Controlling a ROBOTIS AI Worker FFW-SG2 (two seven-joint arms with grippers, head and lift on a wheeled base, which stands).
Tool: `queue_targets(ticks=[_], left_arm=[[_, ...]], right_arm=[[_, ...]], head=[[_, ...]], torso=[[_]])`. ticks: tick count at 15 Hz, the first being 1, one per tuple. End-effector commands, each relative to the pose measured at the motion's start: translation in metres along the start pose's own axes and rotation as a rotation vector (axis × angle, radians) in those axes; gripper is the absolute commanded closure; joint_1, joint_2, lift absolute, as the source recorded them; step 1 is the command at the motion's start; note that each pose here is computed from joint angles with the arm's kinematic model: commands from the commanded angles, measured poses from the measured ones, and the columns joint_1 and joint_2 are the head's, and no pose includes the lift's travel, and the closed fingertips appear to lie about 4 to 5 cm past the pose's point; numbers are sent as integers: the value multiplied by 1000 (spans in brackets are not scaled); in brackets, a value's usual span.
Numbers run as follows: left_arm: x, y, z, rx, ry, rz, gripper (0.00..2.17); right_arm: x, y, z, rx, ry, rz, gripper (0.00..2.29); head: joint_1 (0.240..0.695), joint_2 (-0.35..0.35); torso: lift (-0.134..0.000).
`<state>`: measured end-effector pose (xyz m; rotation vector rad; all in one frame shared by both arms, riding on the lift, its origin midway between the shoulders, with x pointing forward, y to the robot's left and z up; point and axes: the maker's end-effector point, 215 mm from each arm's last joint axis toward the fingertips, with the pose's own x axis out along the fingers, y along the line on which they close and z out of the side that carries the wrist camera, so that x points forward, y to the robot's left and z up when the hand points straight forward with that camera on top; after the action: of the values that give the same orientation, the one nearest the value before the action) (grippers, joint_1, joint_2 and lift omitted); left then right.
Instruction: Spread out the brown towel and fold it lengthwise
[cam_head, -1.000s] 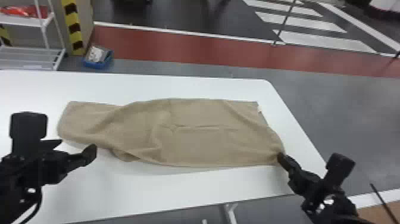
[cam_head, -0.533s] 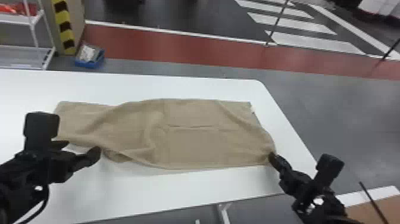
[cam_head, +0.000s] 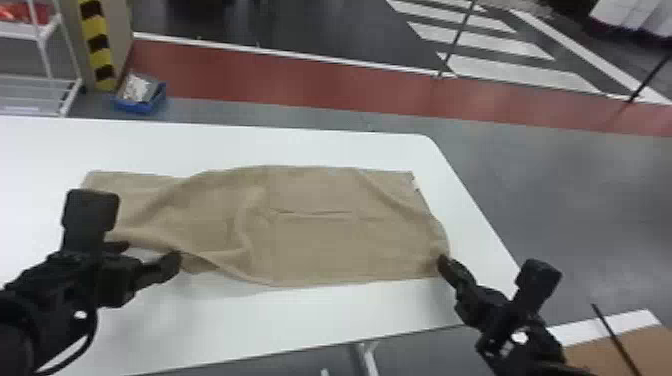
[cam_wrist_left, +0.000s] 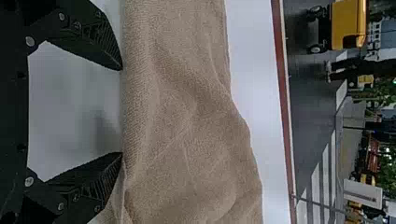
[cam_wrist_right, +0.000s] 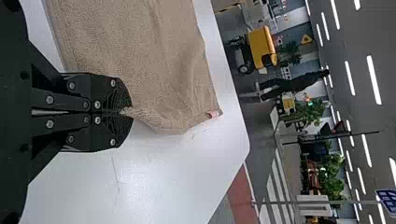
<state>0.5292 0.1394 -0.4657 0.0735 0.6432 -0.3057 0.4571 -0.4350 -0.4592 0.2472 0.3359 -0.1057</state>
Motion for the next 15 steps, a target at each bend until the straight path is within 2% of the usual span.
queue_targets(ticks=[1, 2, 5, 9, 12, 15], left_arm=[[3, -3, 6, -6, -7, -4, 275], [4, -7, 7, -16, -8, -11, 275], [18, -21, 37, -31, -54, -30, 275], [41, -55, 86, -18, -147, -67, 275], [55, -99, 111, 7, -210, -114, 275], [67, -149, 129, 53, -233, -159, 272]], right_arm=[[0, 2, -1, 1, -1, 4, 1663], [-1, 0, 1, -2, -10, 1, 1663], [1, 9, -3, -3, -9, 18, 1663], [4, 25, -10, 1, -4, 40, 1663], [5, 35, -15, 2, 4, 55, 1663], [7, 50, -19, 7, 4, 78, 1663]], head=[[695, -321], [695, -322], [695, -328], [695, -335], [695, -350], [695, -350]], torso=[[-120], [-120], [-120], [-120], [-120], [-120]])
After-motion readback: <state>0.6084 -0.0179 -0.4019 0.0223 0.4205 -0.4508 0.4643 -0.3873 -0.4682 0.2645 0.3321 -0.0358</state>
